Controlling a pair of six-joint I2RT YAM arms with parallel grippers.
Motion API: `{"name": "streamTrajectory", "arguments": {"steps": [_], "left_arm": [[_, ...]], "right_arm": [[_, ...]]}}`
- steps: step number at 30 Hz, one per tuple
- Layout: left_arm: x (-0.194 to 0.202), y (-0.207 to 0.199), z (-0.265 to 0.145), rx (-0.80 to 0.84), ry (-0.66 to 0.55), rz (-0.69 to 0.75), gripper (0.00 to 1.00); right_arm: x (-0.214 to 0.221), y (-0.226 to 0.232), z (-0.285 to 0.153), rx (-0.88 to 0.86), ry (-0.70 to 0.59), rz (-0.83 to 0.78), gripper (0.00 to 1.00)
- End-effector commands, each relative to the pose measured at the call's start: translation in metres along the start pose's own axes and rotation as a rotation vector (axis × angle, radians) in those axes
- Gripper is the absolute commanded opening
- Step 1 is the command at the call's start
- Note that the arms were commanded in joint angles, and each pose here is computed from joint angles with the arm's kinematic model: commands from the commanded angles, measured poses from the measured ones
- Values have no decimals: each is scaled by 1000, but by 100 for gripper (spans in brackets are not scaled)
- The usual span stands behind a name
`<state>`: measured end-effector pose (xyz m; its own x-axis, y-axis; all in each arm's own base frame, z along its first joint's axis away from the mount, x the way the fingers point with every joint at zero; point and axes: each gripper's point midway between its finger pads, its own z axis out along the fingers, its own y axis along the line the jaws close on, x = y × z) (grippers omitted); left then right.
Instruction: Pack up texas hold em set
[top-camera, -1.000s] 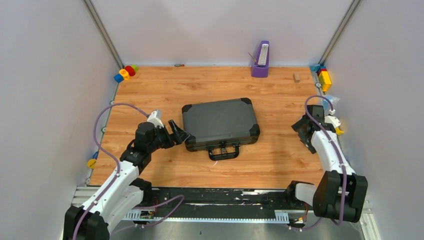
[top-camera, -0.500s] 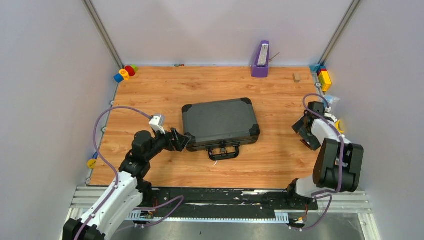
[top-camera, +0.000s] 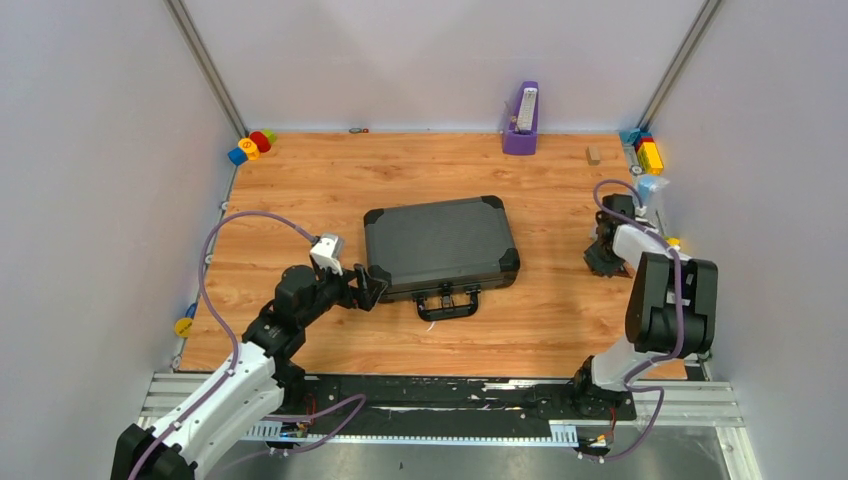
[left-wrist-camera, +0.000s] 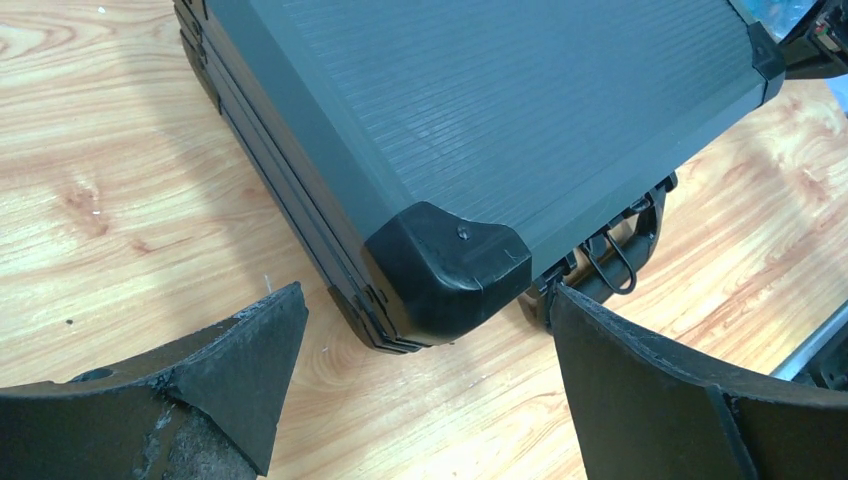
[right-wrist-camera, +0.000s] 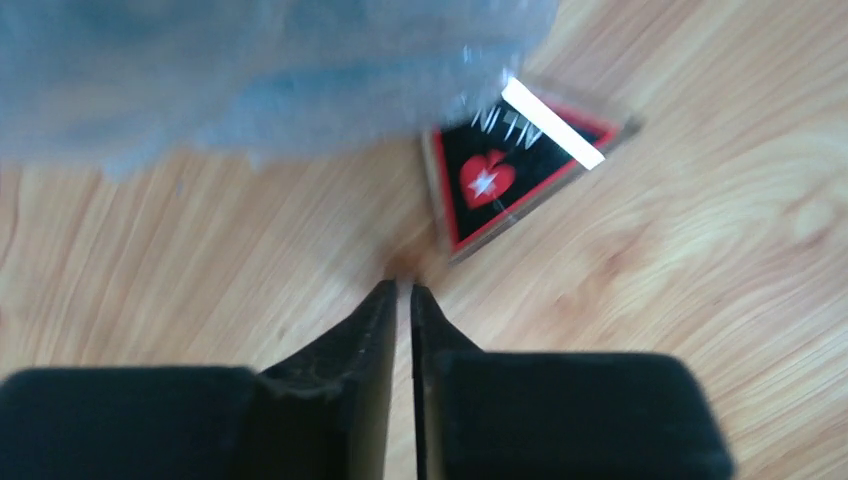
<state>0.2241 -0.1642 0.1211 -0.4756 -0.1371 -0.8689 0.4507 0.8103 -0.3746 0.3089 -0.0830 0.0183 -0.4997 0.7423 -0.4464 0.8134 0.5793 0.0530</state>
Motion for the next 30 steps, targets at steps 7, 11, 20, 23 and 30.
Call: {"name": "streamTrajectory", "arguments": {"steps": [7,11,20,23,30], "left_arm": [[-27,-3,-5,-8,-89,37,100],[-28,-4,-6,-7,-94,37,100],[-28,-4,-5,-6,-91,37,100],[-27,-4,-5,-6,-91,37,100],[-28,-4,-8,-8,-97,36,100]], "right_arm": [[11,32,-84,-166,-9,-134,4],[-22,8,-94,-65,-162,-141,99],[-33,-1,-35,-13,-134,-139,100],[-29,-7,-6,38,-99,-146,100],[-22,-1,45,9,23,-197,80]]}}
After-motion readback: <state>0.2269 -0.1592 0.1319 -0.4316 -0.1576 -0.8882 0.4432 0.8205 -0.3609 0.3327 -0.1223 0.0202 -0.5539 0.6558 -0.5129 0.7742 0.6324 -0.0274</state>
